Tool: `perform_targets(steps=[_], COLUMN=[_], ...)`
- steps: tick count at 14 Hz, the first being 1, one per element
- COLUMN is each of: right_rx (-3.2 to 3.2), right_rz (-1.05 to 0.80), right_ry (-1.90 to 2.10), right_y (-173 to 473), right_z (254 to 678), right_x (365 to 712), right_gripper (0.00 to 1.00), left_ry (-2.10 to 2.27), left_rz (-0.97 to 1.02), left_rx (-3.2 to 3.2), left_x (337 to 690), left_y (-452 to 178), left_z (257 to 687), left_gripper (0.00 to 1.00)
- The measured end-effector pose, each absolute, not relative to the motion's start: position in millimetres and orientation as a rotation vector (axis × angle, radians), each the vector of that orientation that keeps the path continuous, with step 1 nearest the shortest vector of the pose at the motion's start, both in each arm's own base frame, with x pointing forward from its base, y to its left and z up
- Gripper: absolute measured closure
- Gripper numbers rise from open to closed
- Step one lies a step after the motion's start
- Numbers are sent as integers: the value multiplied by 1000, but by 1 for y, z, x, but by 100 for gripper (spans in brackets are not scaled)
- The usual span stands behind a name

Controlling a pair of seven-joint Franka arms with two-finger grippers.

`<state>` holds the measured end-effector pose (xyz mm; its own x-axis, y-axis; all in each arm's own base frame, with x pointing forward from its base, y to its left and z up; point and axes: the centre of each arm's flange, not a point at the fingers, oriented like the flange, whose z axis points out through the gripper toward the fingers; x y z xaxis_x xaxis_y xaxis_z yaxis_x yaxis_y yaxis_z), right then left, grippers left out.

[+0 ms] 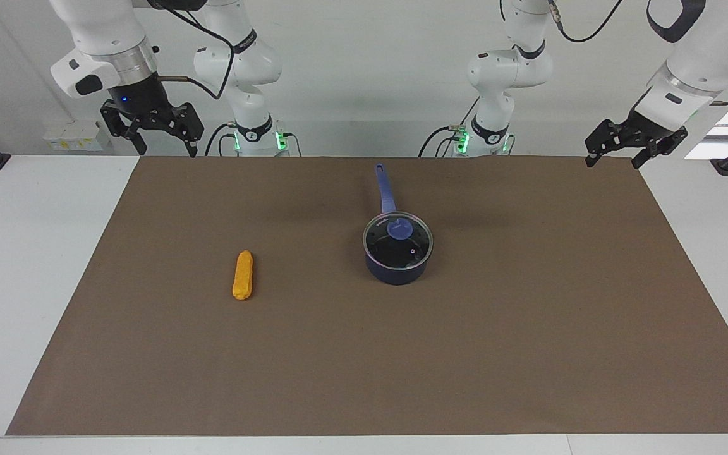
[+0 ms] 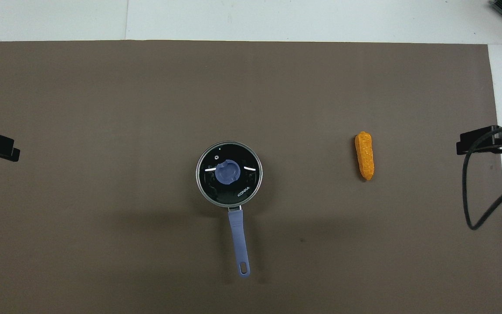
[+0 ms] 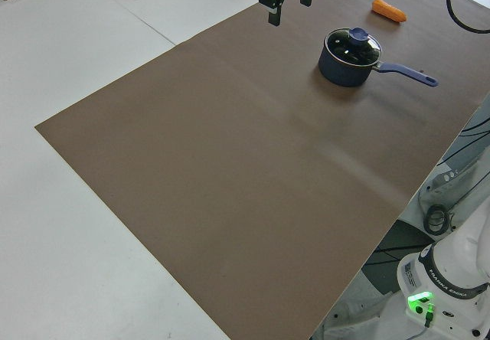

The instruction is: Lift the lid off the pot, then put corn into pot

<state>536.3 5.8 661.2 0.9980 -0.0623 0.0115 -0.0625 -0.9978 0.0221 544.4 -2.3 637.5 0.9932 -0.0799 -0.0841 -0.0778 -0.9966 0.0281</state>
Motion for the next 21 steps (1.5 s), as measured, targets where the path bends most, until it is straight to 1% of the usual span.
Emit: perform_targets(steps=[11,16,21], right_rx=[3120,3120,3120], right_rz=[16,15,19], right_ry=[-100,-100,-102], right_y=[5,5,5], right_z=[661,661,661], right_x=[536,536,536], right_gripper=[0,0,0], left_ry=[-151,-193,-257], left_rz=[-142,-153,-138], left_rx=[3110,3108,3108], left_x=[545,551,555], left_y=[-12,-27,-66], left_z=[632,613,585], left_gripper=[0,0,0])
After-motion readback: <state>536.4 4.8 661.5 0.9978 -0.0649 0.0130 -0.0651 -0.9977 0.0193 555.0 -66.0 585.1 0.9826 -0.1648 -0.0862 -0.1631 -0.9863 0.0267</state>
